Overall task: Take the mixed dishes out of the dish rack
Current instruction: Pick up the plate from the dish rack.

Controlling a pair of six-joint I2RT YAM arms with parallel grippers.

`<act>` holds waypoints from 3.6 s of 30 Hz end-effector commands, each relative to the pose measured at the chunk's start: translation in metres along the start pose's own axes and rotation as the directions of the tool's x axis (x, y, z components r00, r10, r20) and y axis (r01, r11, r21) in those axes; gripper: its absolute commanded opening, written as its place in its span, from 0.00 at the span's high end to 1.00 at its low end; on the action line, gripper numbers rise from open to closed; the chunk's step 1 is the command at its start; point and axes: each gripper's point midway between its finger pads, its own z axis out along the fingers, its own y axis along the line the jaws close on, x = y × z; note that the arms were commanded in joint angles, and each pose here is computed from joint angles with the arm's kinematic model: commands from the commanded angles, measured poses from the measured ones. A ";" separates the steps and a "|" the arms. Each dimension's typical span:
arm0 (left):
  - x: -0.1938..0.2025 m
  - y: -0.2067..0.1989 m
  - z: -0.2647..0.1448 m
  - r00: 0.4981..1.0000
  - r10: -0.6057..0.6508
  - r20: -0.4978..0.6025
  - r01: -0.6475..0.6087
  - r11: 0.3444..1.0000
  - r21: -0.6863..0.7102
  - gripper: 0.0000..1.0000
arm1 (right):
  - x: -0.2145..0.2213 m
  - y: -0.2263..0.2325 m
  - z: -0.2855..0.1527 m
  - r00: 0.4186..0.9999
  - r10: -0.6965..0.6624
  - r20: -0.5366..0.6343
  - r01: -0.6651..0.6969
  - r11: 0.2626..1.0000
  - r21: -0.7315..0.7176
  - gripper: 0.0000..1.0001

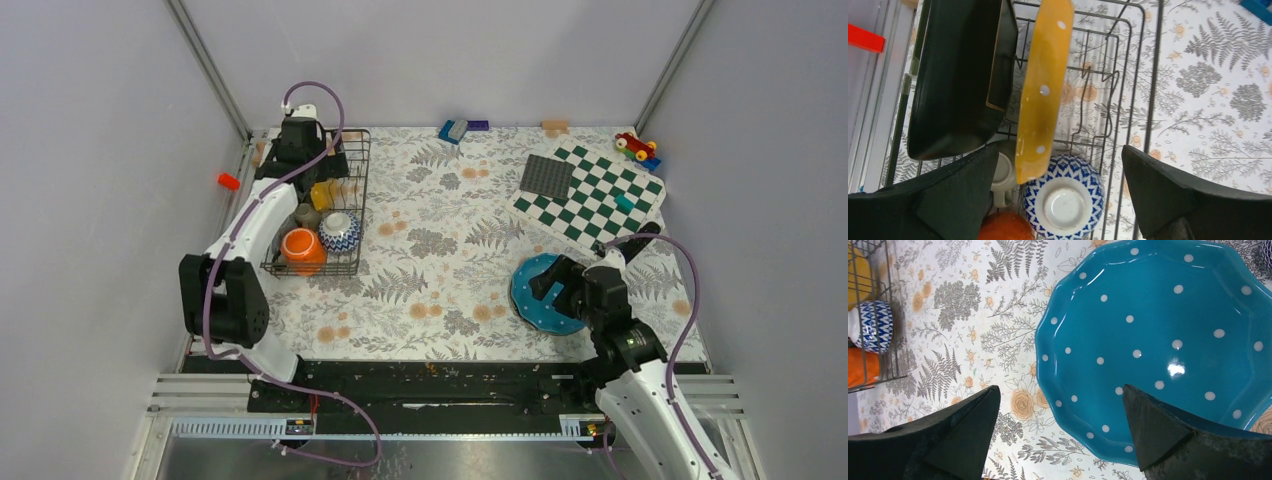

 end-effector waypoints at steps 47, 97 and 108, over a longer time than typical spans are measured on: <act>-0.018 0.008 0.058 0.991 0.059 -0.116 -0.055 0.998 0.033 1.00 | -0.009 0.010 -0.005 0.996 -0.018 0.088 0.026 0.995 -0.091 0.00; -0.072 -0.163 -0.251 0.271 0.514 0.814 -0.847 0.530 -0.052 1.00 | -0.022 0.032 -0.035 0.997 0.082 0.005 -0.081 0.993 -0.084 0.00; 0.031 -0.202 -0.286 -0.042 0.513 0.857 -0.945 0.258 -0.201 1.00 | -0.046 0.108 -0.072 0.969 0.230 -0.092 -0.247 0.900 -0.358 0.00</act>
